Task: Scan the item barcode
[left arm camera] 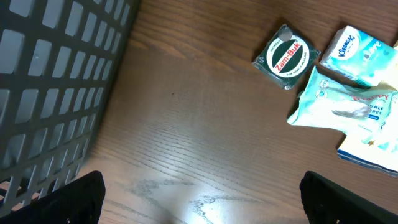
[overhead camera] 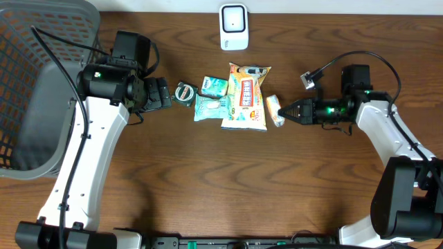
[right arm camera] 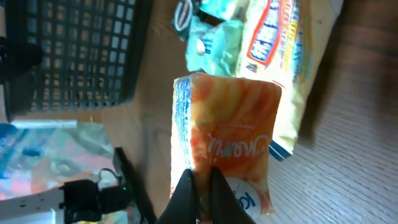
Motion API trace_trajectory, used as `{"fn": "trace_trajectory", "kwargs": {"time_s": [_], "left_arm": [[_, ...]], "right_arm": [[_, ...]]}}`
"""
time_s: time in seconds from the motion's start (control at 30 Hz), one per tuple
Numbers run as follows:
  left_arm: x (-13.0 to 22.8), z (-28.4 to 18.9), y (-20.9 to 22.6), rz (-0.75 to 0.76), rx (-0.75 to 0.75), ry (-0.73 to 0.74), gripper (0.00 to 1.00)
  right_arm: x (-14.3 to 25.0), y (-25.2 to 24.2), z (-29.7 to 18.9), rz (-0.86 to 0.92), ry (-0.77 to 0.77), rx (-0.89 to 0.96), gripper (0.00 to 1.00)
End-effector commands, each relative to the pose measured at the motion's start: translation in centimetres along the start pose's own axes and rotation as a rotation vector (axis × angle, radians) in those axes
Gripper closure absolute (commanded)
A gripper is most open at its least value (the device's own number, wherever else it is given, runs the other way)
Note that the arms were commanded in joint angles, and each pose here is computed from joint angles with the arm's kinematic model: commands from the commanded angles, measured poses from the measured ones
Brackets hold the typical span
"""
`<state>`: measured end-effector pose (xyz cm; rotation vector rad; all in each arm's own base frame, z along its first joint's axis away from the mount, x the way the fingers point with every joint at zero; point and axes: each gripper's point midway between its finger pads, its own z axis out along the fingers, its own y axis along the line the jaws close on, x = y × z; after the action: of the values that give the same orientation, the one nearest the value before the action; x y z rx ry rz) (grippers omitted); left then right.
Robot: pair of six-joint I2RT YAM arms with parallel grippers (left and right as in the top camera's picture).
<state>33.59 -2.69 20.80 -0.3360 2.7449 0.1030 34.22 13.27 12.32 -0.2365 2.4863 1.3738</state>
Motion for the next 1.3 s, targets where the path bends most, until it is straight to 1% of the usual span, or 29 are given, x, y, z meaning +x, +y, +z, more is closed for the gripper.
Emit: {"fn": "trace_trajectory", "kwargs": {"time_s": [0.0,0.07,0.23,0.5,0.67,0.8,0.83,0.87,0.9,1.03,1.1,1.17,1.27], "left_arm": [[-0.1,0.0,0.4,-0.006,-0.016,-0.005,0.02],[-0.1,0.0,0.4,-0.007,-0.016,-0.005,0.01],[-0.1,0.0,0.4,-0.006,-0.016,-0.005,0.01],[0.0,0.0,0.4,-0.006,-0.016,-0.005,0.01],[-0.1,0.0,0.4,-0.006,-0.016,-0.005,0.02],[-0.1,0.0,0.4,-0.006,-0.016,-0.005,0.01],[0.0,0.0,0.4,-0.006,-0.017,-0.004,0.02],[-0.1,0.0,0.4,-0.007,-0.016,-0.005,0.01],[-0.1,0.0,0.4,-0.006,-0.016,-0.005,0.02],[-0.1,0.0,0.4,-0.006,-0.016,-0.005,0.01],[-0.1,0.0,0.4,-0.006,-0.016,-0.005,0.01],[-0.1,0.0,0.4,-0.007,-0.016,-0.005,0.01],[0.0,0.0,0.4,-0.006,-0.016,-0.005,0.01]], "right_arm": [[1.3,-3.5,0.1,0.041,0.022,0.156,0.99],[2.0,-5.0,0.3,0.104,0.019,0.215,0.99],[2.4,-6.5,0.8,0.145,-0.031,0.228,0.99],[1.6,-8.5,-1.5,0.219,-0.105,0.259,0.99],[2.0,-10.5,-2.8,0.263,-0.117,0.354,0.98],[2.8,-12.7,-4.1,0.324,-0.118,0.478,0.93],[3.0,-13.2,-4.5,0.342,-0.119,0.514,0.86],[3.2,-13.7,-4.8,0.347,-0.120,0.544,0.74],[3.2,-14.0,-5.1,0.349,-0.122,0.560,0.70],[1.8,-13.7,-6.6,0.376,-0.151,0.566,0.69],[0.7,-13.2,-7.5,0.377,-0.158,0.577,0.64],[-0.3,-12.7,-8.6,0.374,-0.161,0.609,0.61],[-1.6,-11.5,-9.4,0.363,-0.160,0.619,0.61]]}}
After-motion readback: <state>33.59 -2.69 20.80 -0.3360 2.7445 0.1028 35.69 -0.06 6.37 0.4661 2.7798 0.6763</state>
